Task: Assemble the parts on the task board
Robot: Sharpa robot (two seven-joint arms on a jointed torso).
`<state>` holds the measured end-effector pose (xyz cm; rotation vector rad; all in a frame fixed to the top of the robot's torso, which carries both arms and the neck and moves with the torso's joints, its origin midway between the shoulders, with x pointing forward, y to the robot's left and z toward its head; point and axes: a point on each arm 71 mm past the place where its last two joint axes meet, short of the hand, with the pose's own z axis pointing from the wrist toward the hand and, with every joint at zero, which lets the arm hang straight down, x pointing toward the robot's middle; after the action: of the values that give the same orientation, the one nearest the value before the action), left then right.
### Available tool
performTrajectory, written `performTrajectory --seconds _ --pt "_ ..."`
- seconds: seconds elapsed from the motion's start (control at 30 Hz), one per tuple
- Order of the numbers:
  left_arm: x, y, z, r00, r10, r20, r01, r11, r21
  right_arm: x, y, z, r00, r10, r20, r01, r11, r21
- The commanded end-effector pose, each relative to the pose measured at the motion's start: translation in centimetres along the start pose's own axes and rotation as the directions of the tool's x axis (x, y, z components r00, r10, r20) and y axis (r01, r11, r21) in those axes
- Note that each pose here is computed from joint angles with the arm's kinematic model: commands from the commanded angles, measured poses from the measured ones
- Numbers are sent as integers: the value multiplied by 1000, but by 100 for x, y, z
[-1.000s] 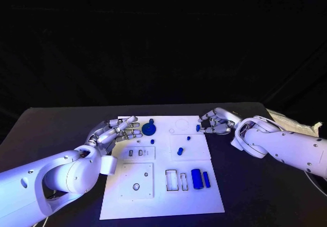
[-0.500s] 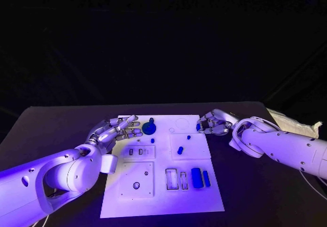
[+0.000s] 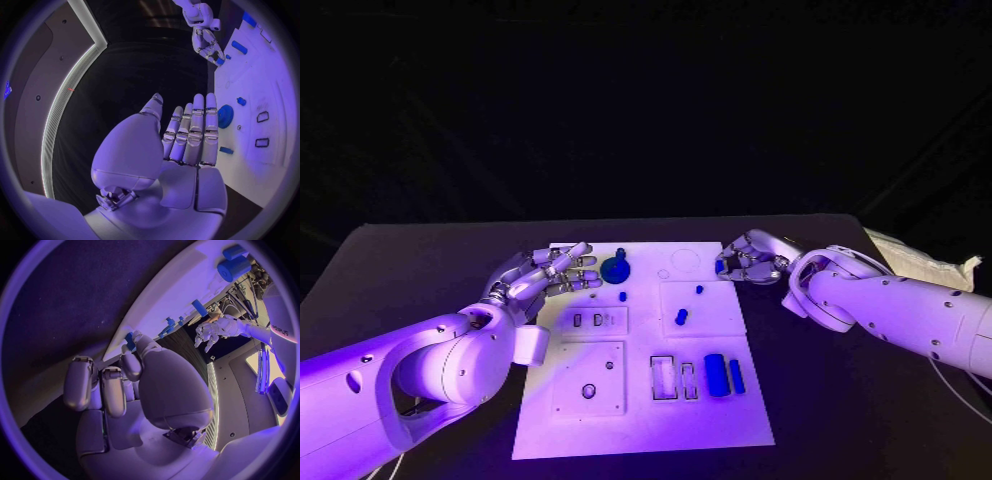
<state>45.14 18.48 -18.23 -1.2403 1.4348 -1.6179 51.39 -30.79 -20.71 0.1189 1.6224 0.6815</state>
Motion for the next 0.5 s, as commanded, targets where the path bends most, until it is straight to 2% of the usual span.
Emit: performTrajectory --seconds 0.03,0.5 --pt "29 -6 3 1000 -3 -24 3 1000 7 13 18 5 1000 11 -4 -12 1000 -13" --pt "27 -5 3 1000 -3 -24 3 1000 5 33 51 31 1000 31 -1 -31 999 -18"
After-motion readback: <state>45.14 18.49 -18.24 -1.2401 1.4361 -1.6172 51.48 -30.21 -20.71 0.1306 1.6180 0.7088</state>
